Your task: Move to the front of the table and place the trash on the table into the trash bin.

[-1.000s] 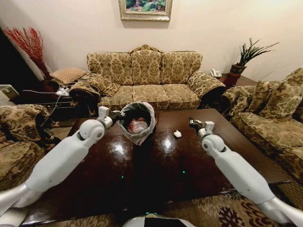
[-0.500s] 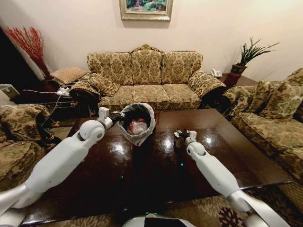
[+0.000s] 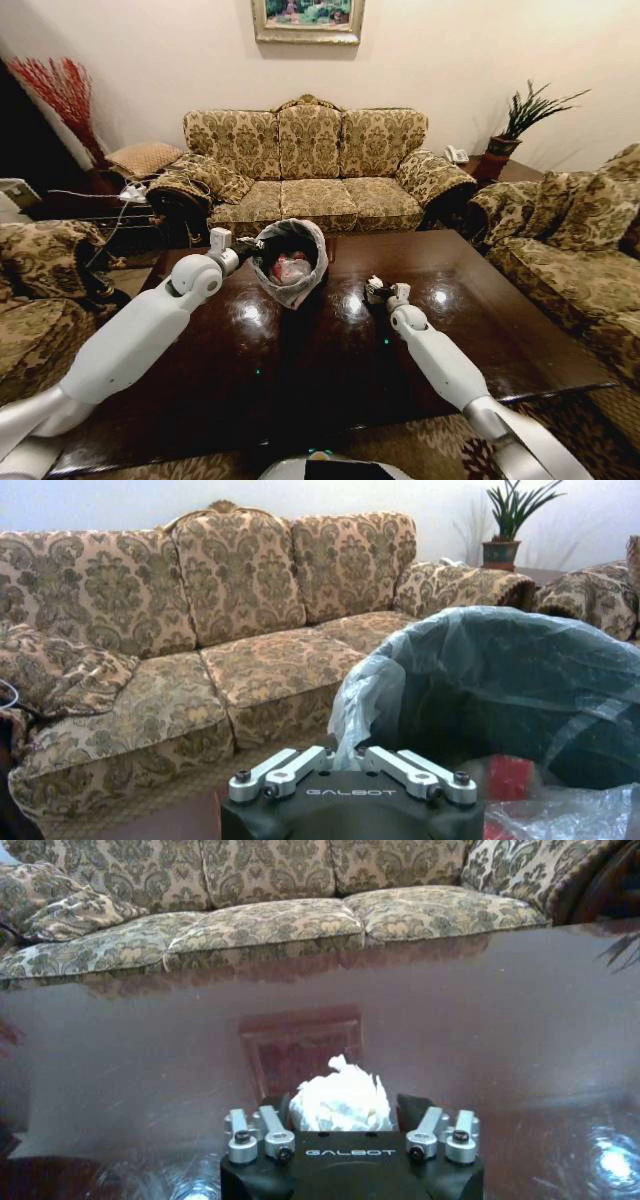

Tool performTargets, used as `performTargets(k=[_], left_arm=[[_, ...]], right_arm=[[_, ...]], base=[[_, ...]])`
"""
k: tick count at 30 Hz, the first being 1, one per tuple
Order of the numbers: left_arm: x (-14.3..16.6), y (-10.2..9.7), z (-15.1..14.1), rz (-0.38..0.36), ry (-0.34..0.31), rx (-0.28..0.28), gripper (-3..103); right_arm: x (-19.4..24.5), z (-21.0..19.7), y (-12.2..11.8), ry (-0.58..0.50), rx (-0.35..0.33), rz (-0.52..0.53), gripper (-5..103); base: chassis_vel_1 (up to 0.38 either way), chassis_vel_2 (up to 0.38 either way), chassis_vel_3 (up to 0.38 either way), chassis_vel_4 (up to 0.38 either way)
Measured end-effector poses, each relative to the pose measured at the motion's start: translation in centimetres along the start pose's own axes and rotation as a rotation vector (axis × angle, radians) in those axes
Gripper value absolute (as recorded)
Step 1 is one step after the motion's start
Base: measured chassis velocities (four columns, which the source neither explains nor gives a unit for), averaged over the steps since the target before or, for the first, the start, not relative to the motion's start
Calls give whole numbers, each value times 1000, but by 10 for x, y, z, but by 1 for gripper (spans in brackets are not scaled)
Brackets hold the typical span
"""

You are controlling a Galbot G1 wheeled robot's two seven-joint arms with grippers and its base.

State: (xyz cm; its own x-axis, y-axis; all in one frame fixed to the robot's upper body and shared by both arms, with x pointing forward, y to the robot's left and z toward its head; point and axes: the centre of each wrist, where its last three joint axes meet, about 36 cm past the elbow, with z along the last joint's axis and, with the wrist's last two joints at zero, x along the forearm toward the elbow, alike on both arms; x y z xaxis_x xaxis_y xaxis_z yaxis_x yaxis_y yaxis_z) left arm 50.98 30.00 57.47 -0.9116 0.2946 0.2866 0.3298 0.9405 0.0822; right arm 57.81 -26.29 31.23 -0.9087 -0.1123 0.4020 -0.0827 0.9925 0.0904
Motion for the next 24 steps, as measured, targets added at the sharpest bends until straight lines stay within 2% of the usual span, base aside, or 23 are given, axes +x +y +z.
performTargets(k=[1, 3, 4, 7, 8, 10, 11, 13, 16, 17, 20, 21, 22, 23, 24], left_arm=[[0, 0, 0, 0, 0, 0, 3], [-1, 1, 0, -3, 0, 1, 3], [-1, 1, 0, -3, 0, 1, 3], [-2, 2, 1, -2, 0, 2, 3], [-2, 2, 1, -2, 0, 2, 3], [-2, 2, 1, 0, -1, 1, 3], [-2, 2, 1, 0, -1, 1, 3], [-2, 2, 1, 3, -2, 0, 3], [-2, 3, 1, 3, -3, -1, 3], [-2, 3, 1, 3, -4, -1, 3], [-1, 3, 0, 4, -6, -2, 3], [0, 3, -1, 4, -8, -6, 3], [1, 3, -2, 5, -8, -7, 3], [1, 3, -2, 5, -8, -7, 3], [1, 3, -2, 8, -8, -8, 3]], right_arm=[[0, 0, 0, 0, 0, 0, 71], [-2, 1, 0, -1, 1, 3, 61], [-2, 1, 0, -1, 1, 3, 61], [-3, 3, 0, -2, 5, 6, 44], [-3, 3, 0, -2, 5, 6, 44], [-3, 3, -1, -3, 7, 9, 33], [-3, 3, -1, -3, 7, 9, 33], [-2, 3, -3, -6, 9, 14, 22], [-1, -2, -2, -23, 14, 18, 16], [3, -12, 2, -56, 22, 17, 12], [12, -33, 10, -114, 34, 3, 9], [34, -71, 25, -196, 56, -40, 6], [47, -88, 32, -227, 61, -68, 6], [47, -88, 32, -227, 61, -68, 6], [75, -123, 50, -280, 62, -138, 6]], base=[[0, 0, 0, 0], [0, 0, 0, 0], [0, 0, 0, 0], [0, 0, 0, 0], [0, 0, 0, 0], [0, 0, 0, 0], [0, 0, 0, 0], [0, 0, 0, 0], [0, 0, 0, 0], [0, 0, 0, 0], [0, 0, 0, 0], [0, 0, 0, 0], [0, 0, 0, 0], [0, 0, 0, 0], [0, 0, 0, 0]])
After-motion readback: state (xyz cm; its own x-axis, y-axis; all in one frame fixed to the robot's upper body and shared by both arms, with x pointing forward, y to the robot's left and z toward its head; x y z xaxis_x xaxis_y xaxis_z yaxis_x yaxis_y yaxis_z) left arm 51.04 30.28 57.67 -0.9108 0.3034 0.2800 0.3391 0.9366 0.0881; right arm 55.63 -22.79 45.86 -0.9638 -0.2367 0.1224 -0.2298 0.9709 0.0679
